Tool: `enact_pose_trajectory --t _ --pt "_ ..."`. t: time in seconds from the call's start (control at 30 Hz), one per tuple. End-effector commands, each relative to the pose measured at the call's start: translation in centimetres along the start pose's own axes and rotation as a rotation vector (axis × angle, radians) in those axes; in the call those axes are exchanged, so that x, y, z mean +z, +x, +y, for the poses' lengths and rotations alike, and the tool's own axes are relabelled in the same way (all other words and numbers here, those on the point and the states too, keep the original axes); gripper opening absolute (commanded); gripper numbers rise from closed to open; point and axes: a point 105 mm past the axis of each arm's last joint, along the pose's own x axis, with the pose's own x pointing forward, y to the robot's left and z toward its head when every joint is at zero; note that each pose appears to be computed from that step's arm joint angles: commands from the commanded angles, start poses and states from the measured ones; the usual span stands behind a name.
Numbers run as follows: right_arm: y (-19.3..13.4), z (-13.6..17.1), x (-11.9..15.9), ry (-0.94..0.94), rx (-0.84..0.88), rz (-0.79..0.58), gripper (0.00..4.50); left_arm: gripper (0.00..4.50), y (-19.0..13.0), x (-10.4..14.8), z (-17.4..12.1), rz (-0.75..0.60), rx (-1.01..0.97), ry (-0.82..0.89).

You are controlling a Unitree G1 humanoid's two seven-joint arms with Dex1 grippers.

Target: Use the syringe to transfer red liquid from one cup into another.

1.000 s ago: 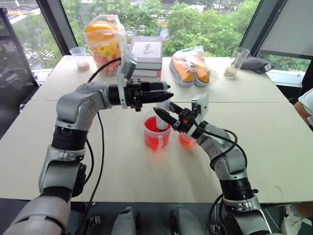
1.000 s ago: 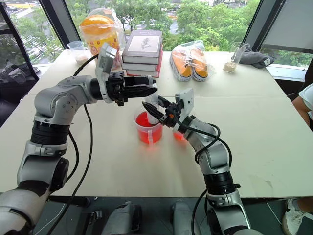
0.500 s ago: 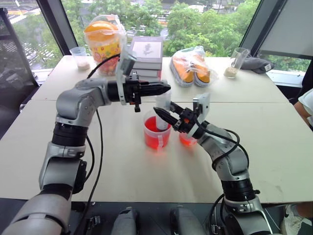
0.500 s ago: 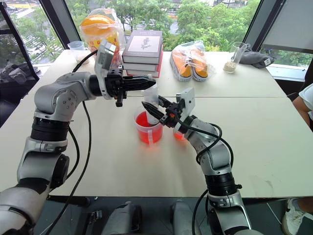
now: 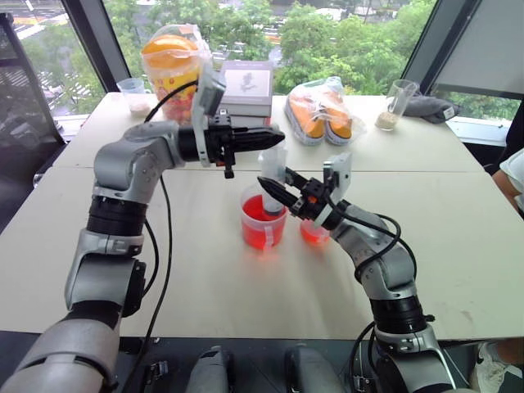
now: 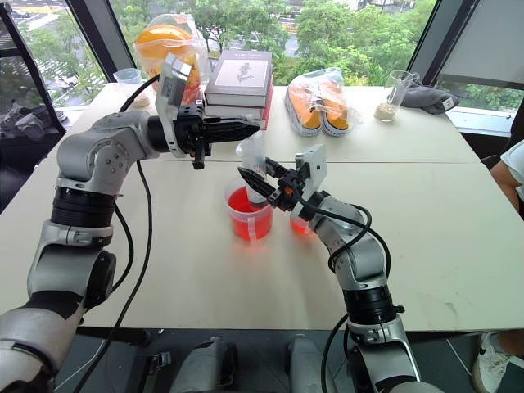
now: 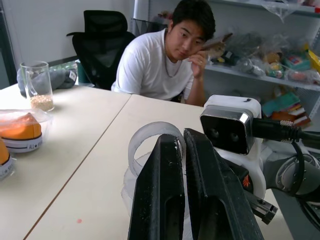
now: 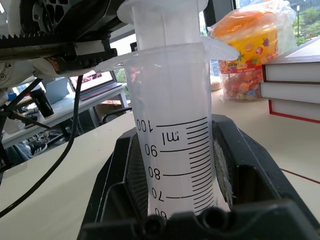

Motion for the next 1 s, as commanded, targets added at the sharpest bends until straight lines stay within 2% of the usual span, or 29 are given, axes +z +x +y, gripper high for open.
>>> enact_pose_trajectory --t 0.03,0.33,0.53,0.63,0.8,1.0 --pt "0.3 2.0 -1.2 0.023 0.097 0.037 1.49 0.06 -1.7 5.2 0.9 -0.087 0.103 0.188" --pt "0.2 2.3 -1.2 0.018 0.111 0.042 1.49 0.06 -1.7 5.4 1.1 -0.090 0.107 0.198" --pt "0.2 2.3 -0.1 -0.003 0.117 0.018 1.49 0.06 -1.5 4.2 0.8 -0.074 0.089 0.152" --pt "0.4 1.9 1.4 -0.026 0.109 -0.016 1.49 0.99 -1.5 2.8 0.1 -0.032 0.046 0.114" --pt "0.6 0.9 3.8 -0.064 0.080 -0.067 1.49 3.37 -2.1 1.2 -0.7 0.021 0.028 0.090" --pt "0.5 -0.1 5.6 -0.088 0.053 -0.099 1.49 3.37 -4.0 0.5 -1.1 0.047 0.060 0.083"
